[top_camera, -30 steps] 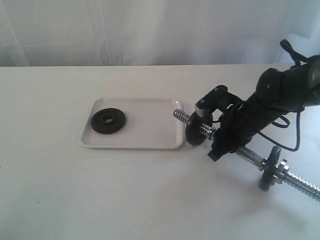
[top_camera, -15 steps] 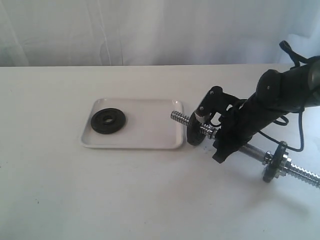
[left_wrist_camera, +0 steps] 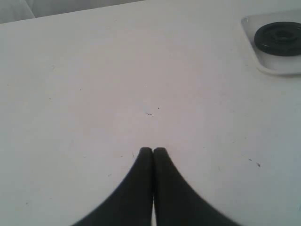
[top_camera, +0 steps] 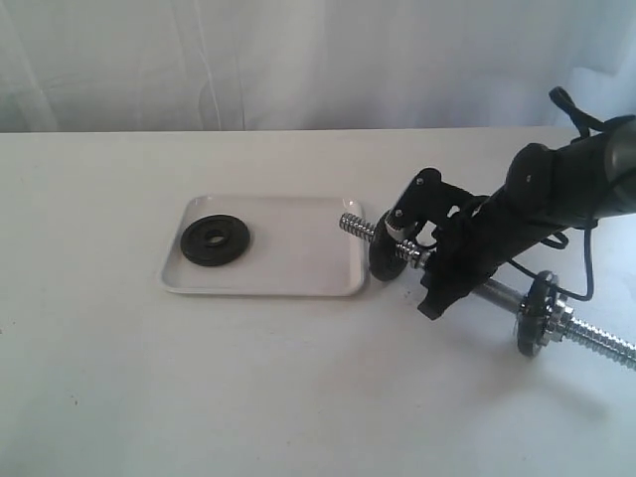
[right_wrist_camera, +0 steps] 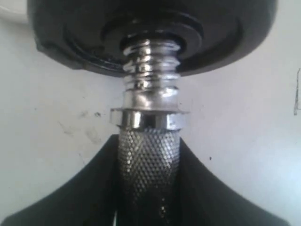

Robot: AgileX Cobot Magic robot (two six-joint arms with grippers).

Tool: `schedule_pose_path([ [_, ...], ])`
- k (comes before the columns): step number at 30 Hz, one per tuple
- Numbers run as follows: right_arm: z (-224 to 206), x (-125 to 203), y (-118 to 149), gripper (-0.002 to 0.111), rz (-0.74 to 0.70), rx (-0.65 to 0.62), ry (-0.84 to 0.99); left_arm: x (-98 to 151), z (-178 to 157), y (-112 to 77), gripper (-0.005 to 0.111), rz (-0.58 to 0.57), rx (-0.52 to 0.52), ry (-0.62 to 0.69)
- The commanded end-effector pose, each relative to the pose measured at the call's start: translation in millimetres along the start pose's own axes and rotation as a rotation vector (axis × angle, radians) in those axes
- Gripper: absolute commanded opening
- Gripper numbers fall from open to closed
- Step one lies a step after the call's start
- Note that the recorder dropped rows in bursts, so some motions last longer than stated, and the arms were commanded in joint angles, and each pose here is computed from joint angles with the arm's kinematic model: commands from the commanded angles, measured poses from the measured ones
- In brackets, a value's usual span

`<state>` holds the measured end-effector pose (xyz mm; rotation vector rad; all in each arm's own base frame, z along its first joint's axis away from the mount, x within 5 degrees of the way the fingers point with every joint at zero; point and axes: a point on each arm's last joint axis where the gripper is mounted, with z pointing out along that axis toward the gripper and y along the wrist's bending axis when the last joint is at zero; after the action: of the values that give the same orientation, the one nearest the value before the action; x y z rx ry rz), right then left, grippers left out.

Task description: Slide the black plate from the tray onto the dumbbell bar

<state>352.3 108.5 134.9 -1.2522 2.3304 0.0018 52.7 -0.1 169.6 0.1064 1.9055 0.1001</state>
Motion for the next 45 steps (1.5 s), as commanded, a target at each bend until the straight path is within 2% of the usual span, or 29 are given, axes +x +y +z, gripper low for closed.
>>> schedule_pose_path([
  [1, 6.0, 4.7, 3.6, 0.036, 0.003, -0.026, 0.025, 1.3, 0.1, -0.3, 0.0, -0.007, 0.003, 0.003],
  [20, 10.5, -1.1, 3.0, 0.036, 0.028, 0.019, -0.021, 1.3, 0.1, -0.3, 0.0, -0.007, 0.003, 0.003],
  [23, 11.2, -6.2, 8.9, 0.029, -0.022, 0.016, -0.029, 1.3, 0.1, -0.3, 0.0, -0.007, 0.003, 0.003],
  [27, 11.3, -7.7, 10.6, 0.001, -0.032, 0.015, -0.031, 1.3, 0.1, -0.3, 0.0, -0.007, 0.003, 0.003],
  [40, -6.2, -5.8, 0.2, 0.0, -0.02, 0.022, -0.044, 1.3, 0.1, -0.3, 0.0, -0.007, 0.003, 0.003],
  [45, -19.8, -7.5, -1.0, 0.0, -0.035, -0.033, -0.09, 1.3, 0.1, -0.3, 0.0, -0.007, 0.003, 0.003],
])
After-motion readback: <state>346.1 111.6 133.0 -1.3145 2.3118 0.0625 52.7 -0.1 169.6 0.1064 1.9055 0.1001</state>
